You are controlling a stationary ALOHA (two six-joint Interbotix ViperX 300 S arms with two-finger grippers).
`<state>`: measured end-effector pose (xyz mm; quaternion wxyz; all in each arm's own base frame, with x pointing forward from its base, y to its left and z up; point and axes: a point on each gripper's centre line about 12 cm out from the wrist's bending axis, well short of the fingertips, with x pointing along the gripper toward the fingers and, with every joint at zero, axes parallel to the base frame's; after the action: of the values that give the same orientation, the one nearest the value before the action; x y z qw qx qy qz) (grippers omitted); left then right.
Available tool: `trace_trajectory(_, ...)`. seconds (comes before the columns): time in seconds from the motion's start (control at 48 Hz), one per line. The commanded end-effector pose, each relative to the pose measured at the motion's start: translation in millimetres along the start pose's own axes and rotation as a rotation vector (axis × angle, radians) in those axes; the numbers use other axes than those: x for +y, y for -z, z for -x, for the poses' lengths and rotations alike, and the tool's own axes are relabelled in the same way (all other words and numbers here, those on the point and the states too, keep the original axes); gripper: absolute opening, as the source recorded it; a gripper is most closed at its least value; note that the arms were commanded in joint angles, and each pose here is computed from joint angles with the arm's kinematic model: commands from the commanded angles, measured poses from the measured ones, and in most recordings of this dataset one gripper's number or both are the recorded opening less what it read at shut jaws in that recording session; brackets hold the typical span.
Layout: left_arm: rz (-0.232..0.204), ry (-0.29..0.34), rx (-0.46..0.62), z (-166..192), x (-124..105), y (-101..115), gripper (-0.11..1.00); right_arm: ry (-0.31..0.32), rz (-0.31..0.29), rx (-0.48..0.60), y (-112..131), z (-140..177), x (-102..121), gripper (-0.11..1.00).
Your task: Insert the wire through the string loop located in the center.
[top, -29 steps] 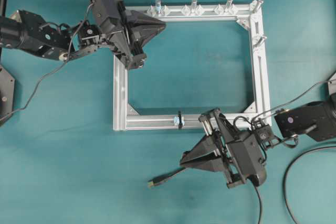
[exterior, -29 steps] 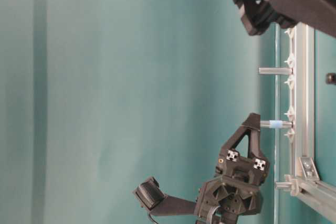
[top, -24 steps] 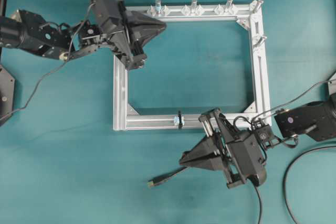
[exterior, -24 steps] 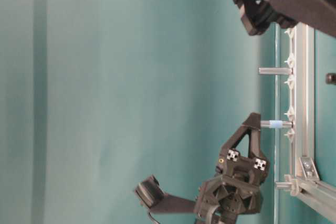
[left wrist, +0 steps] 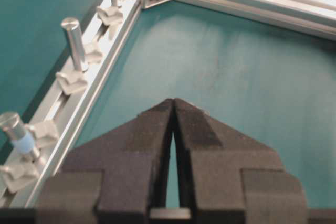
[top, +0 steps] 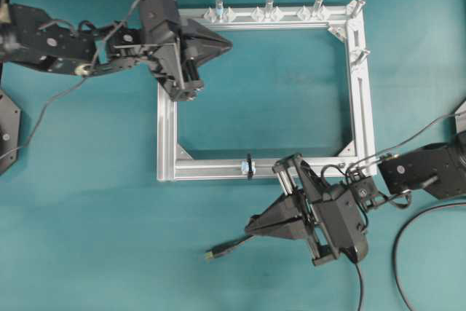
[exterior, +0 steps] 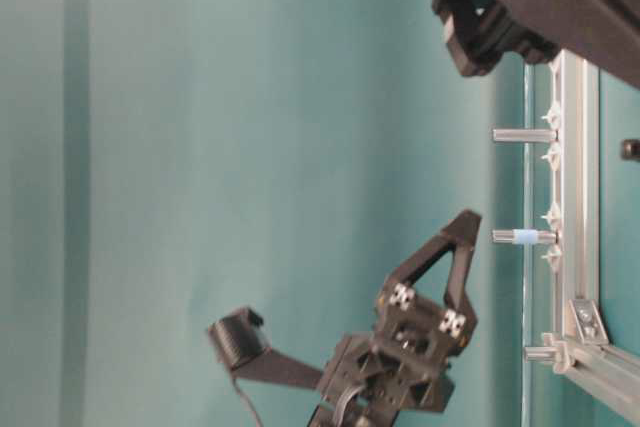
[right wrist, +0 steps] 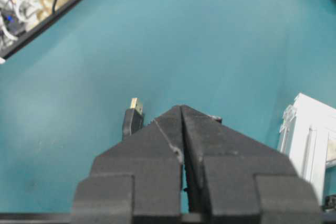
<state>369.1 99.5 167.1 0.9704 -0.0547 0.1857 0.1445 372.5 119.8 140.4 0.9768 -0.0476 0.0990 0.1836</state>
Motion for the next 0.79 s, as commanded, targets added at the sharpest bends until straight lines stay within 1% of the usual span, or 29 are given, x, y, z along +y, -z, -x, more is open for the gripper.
trace_trajectory(0.0,-0.001,0.006,-0.040,10.9,-1.4,-14.1,0.00,-0.003,-0.003,-0.032,-15.4,-2.7,1.0,0.00)
trace_trajectory(0.291,-0.010,0.023,-0.002,25.6,-7.5,-18.0,0.00,-0.003,-0.061,0.015,-15.0,-7.2,0.8,0.00)
trace_trajectory(0.583,-0.014,0.036,0.025,25.8,-12.6,-15.7,0.01,-0.004,-0.063,0.034,-16.0,-9.7,0.6,0.01)
trace_trajectory(0.625,-0.015,0.038,0.030,26.4,-13.7,-14.9,0.01,-0.007,-0.058,0.037,-15.3,-9.4,1.1,0.05)
trace_trajectory(0.687,-0.017,0.041,0.039,27.2,-14.8,-13.9,0.03,-0.018,-0.045,0.036,-15.8,-9.7,2.2,0.19)
trace_trajectory(0.708,-0.017,0.043,0.042,27.6,-15.3,-13.8,0.06,-0.021,-0.040,0.035,-16.3,-10.0,2.6,0.25)
trace_trajectory(0.77,-0.019,0.043,0.054,28.3,-15.3,-12.9,0.21,-0.030,-0.029,0.037,-16.5,-10.3,3.5,0.44)
